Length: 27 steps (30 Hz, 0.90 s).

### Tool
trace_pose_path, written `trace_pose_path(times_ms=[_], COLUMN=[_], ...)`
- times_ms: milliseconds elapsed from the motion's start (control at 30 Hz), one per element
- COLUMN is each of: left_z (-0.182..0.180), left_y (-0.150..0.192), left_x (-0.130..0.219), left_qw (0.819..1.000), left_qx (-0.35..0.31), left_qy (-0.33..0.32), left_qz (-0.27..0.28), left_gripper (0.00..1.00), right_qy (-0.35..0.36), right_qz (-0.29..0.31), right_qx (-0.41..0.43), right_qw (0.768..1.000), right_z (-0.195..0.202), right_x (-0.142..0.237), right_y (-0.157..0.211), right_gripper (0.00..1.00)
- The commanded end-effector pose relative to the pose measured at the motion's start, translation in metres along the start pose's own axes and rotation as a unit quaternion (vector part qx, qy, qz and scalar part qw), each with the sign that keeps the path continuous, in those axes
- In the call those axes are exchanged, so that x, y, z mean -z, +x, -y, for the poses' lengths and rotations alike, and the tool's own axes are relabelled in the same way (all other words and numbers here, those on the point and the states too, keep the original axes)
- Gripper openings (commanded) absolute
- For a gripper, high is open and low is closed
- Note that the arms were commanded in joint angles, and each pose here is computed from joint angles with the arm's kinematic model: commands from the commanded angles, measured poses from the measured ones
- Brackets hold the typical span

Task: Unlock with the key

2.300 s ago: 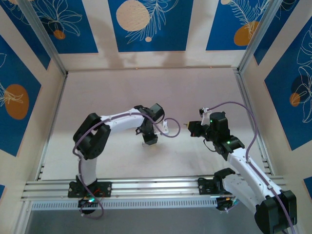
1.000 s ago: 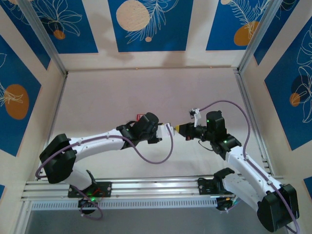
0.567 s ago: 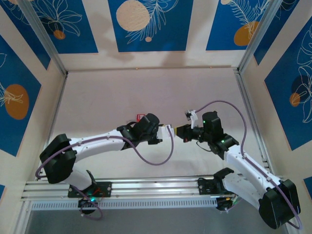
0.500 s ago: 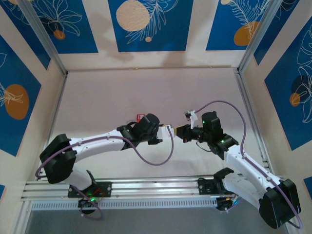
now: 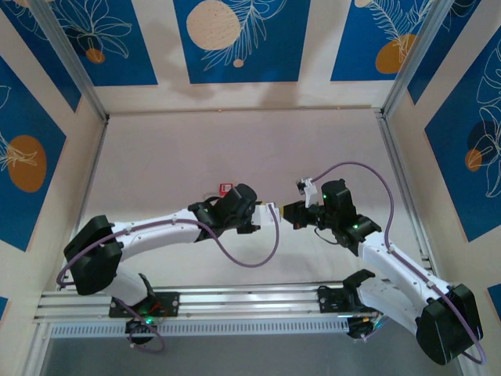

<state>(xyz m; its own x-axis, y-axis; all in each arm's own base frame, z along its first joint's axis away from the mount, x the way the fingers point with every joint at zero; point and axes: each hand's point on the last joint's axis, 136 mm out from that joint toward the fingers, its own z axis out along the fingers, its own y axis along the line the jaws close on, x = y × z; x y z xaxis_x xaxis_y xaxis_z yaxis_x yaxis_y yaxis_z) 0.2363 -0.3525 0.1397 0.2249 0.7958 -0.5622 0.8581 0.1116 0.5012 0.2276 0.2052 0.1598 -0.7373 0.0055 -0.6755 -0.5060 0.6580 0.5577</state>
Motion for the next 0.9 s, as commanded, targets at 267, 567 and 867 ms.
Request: trace_pose_path(times_ms=[267, 567, 867], left_z=[-0.005, -0.004, -0.016], left_y=[-0.013, -0.012, -0.003], left_x=[0.009, 0.007, -0.011], left_qw=[1.000, 1.000, 0.999], left_qx=[-0.008, -0.009, 0.008], left_qy=[-0.009, -0.011, -0.045], left_qz=[0.015, 0.012, -0.007], left_gripper=[0.15, 0.14, 0.28], right_qy=[-0.009, 0.010, 0.094], right_qz=[-0.001, 0.006, 0.032], right_qx=[0.006, 0.006, -0.034], right_qw=[1.000, 1.000, 0.994], right_z=[-0.007, 0.000, 0.036], right_x=[-0.003, -0.003, 0.013], right_y=[-0.005, -0.006, -0.011], right_gripper=[0.00, 0.00, 0.00])
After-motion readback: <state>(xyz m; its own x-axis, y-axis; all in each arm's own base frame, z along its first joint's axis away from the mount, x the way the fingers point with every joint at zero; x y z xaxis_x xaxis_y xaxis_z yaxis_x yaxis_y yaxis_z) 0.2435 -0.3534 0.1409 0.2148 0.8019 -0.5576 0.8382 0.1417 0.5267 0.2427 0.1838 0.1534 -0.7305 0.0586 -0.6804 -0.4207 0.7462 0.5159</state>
